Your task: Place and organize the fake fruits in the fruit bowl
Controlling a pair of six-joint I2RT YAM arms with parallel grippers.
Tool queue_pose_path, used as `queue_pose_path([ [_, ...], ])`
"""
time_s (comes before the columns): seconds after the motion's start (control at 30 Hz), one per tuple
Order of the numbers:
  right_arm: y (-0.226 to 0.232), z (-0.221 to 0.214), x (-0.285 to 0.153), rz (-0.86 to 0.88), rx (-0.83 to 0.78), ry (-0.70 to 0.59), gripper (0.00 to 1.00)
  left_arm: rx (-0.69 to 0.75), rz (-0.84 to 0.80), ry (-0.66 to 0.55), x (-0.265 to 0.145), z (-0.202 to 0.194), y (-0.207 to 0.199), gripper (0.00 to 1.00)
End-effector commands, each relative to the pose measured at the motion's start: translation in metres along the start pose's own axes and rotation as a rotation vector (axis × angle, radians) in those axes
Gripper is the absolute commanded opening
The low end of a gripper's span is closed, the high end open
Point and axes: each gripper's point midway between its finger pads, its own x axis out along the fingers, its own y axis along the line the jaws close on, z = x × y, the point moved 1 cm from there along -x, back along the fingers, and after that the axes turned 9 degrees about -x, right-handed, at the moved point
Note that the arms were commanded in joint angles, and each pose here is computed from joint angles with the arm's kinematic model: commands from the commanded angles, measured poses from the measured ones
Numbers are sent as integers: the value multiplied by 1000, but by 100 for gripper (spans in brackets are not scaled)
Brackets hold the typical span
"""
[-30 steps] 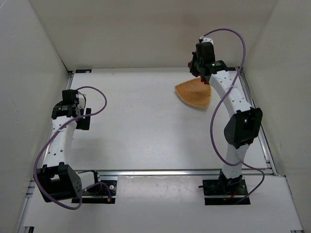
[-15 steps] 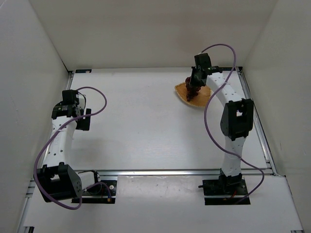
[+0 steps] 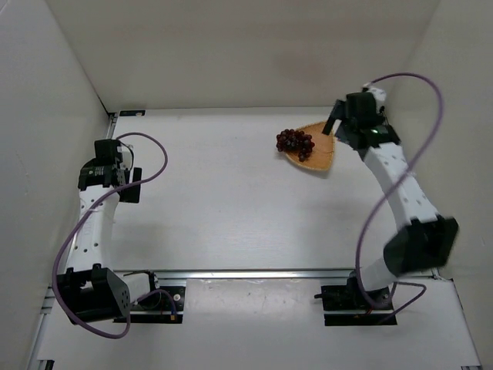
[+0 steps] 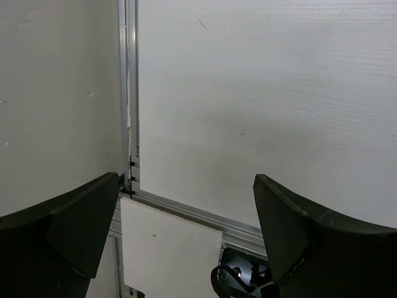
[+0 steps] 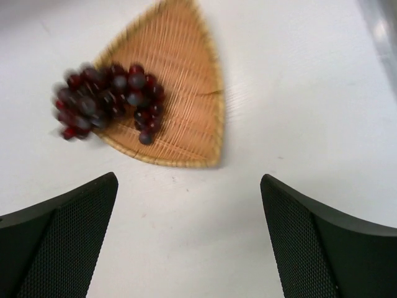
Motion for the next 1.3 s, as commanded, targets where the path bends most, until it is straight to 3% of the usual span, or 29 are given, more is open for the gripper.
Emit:
queue_pose_path([
  [0.0, -55, 52, -87, -67, 207, -281, 100, -21, 29, -80, -19, 15, 11, 100],
  [0.13, -105, 12, -143, -87, 344, -337, 100, -31, 32, -108, -26, 18, 13, 100],
  [0.4, -130, -115, -161, -143, 421, 6, 100, -86, 117, -257, -70, 37, 41, 100],
  [0.57, -133, -162, -172, -156, 449, 44, 100, -81, 114, -221, -57, 12, 34, 100],
  [1.27, -117, -184, -183, -53, 416, 124, 100, -109, 90, -225, -63, 0, 30, 100],
])
